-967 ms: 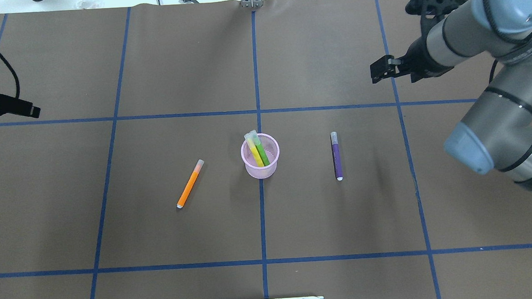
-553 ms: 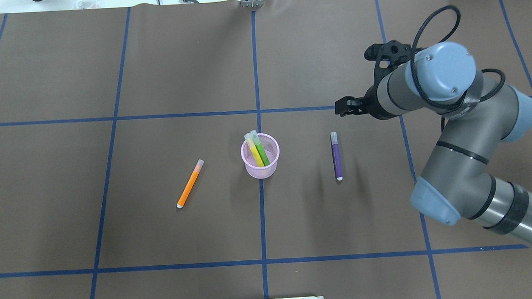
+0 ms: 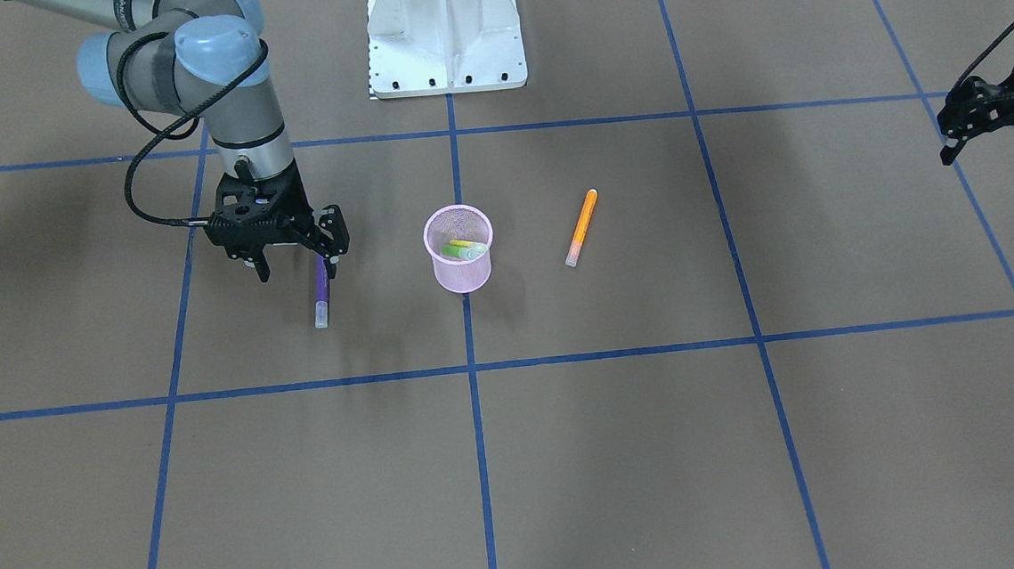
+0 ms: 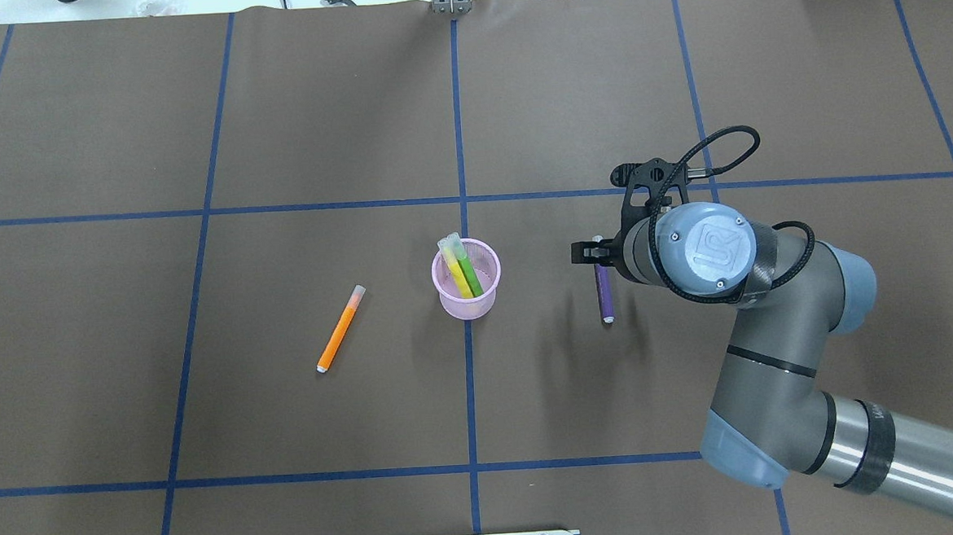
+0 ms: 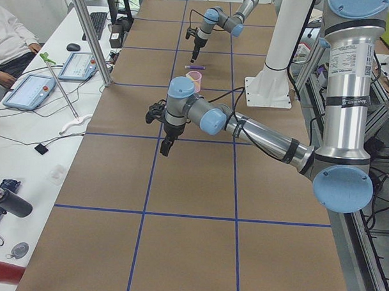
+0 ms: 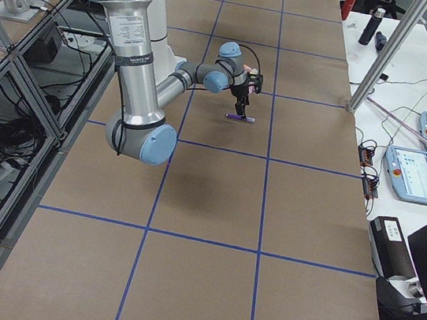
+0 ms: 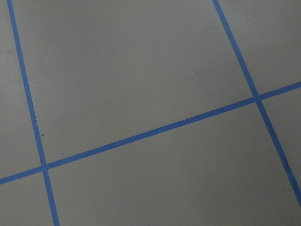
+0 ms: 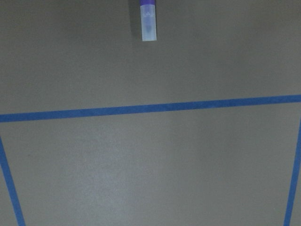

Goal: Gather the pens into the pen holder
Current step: 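Lower the right gripper onto the purple marker and close it, then lift the purple marker upright with the right gripper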

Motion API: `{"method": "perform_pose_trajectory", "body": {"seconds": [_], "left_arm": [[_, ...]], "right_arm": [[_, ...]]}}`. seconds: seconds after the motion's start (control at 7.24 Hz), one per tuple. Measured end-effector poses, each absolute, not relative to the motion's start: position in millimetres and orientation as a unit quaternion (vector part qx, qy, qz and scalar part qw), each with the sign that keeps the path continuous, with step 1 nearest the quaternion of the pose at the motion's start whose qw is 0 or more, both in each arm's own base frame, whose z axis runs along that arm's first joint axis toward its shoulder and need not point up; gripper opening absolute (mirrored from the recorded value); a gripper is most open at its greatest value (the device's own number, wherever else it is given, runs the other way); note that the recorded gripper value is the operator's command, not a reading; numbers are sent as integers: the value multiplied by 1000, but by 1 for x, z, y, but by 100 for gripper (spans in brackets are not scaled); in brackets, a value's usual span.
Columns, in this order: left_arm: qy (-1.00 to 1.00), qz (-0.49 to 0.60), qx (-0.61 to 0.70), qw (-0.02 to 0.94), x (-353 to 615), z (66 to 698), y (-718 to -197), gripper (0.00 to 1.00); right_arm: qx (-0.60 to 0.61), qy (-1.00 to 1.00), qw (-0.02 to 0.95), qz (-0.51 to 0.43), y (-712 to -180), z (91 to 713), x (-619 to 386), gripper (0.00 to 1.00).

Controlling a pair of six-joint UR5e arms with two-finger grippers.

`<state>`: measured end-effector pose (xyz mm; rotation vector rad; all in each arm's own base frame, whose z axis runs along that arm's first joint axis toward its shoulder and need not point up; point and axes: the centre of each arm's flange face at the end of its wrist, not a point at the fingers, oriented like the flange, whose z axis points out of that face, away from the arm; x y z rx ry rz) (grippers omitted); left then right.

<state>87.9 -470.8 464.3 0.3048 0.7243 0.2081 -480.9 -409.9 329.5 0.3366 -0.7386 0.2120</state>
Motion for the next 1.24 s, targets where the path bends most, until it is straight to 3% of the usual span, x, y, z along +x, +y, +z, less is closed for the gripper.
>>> {"method": "perform_pose_trajectory", "body": {"seconds": [0.14, 0.55, 0.83, 1.24], "left_arm": [[352, 101, 147, 919, 88, 465, -470, 100], [352, 100, 147, 919, 87, 466, -470, 100], [352, 99, 147, 919, 87, 466, -470, 100], [352, 98, 147, 919, 87, 466, -470, 100]], "right_arm": [[164, -354, 915, 108, -402, 334, -492, 59], [163, -348, 917, 108, -400, 342, -507, 58], [163, -345, 918, 106, -402, 344, -513, 50], [162, -339, 921, 104, -403, 350, -517, 47]]}}
